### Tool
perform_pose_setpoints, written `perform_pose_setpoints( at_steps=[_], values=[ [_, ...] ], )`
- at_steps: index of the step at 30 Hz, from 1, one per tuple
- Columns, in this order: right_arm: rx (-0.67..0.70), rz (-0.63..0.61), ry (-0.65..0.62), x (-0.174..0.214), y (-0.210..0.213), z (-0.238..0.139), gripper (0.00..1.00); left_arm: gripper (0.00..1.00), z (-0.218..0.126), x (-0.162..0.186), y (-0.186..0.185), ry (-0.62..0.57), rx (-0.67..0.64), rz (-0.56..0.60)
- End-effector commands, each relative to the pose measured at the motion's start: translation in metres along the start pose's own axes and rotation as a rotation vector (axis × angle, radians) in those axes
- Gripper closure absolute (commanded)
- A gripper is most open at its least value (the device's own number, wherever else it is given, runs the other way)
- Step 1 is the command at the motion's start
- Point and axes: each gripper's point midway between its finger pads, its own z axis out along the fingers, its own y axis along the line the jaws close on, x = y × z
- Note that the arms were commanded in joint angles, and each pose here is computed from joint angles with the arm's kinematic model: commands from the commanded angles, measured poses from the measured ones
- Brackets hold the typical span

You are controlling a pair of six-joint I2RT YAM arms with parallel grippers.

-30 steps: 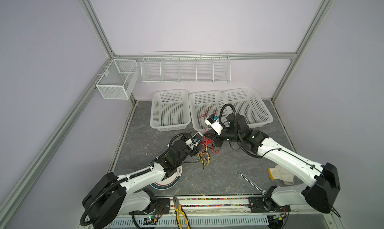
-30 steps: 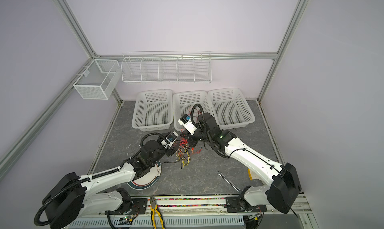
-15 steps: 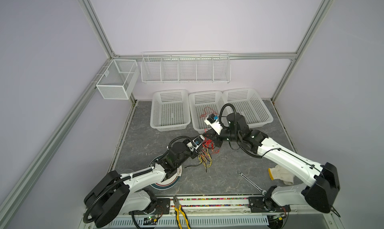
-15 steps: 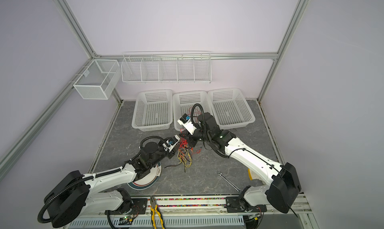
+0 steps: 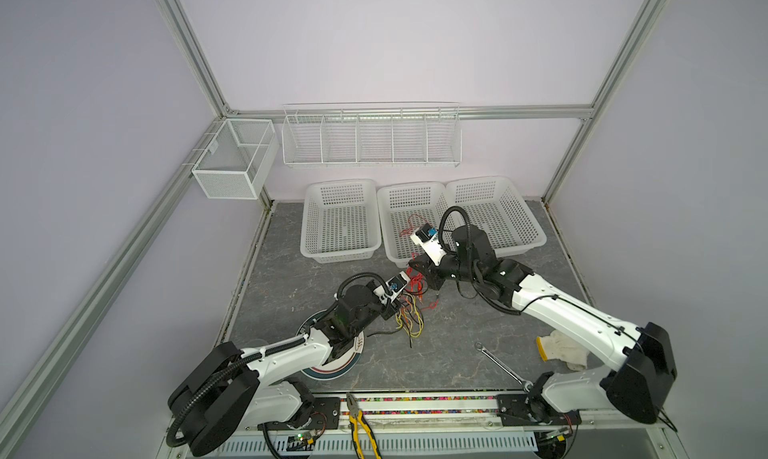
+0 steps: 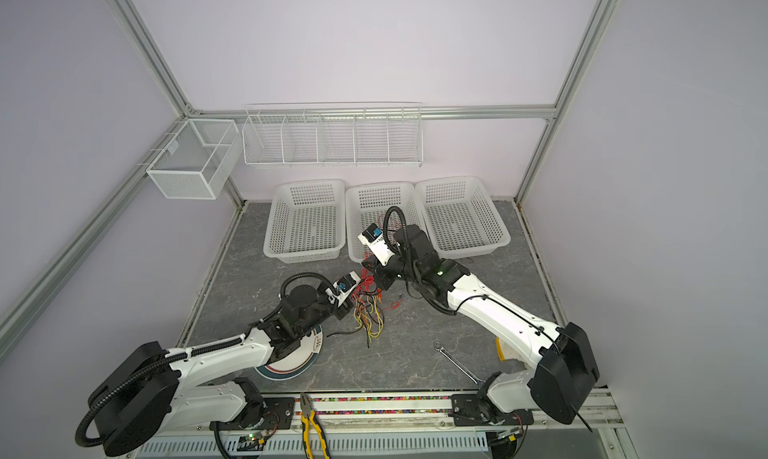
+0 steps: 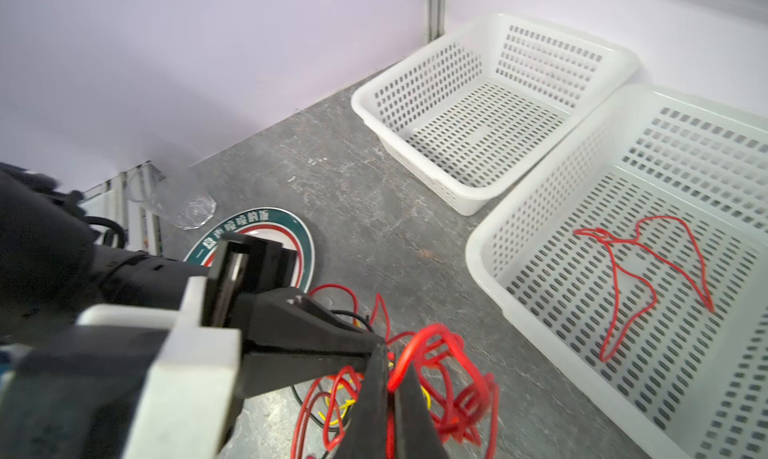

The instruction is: Untangle the cables

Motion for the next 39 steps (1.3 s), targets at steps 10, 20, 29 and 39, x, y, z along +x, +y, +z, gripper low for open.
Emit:
perform_pose_setpoints(
  at_steps=[10,20,29,39],
  values=[
    [0.444,0.214,0.068,0.067,-0.095,-0.013,0.93,1.00,-0.007,-0.014,0.046,0.013,-0.219,-0.152],
    [0.697,0.393,0.166,0.140,-0.147,-0.032,0.94,1.00,-0.034,-0.035,0.083,0.011,-0.383,-0.233],
    [0.749,0.425,0.219,0.164,-0.161,-0.029,0.93,1.00,-0.070,-0.059,0.102,-0.049,-0.448,-0.307],
    [0.868,0.447,0.269,0.183,-0.180,-0.041,0.93,1.00,-0.123,-0.092,0.140,-0.079,-0.596,-0.385]
  ],
)
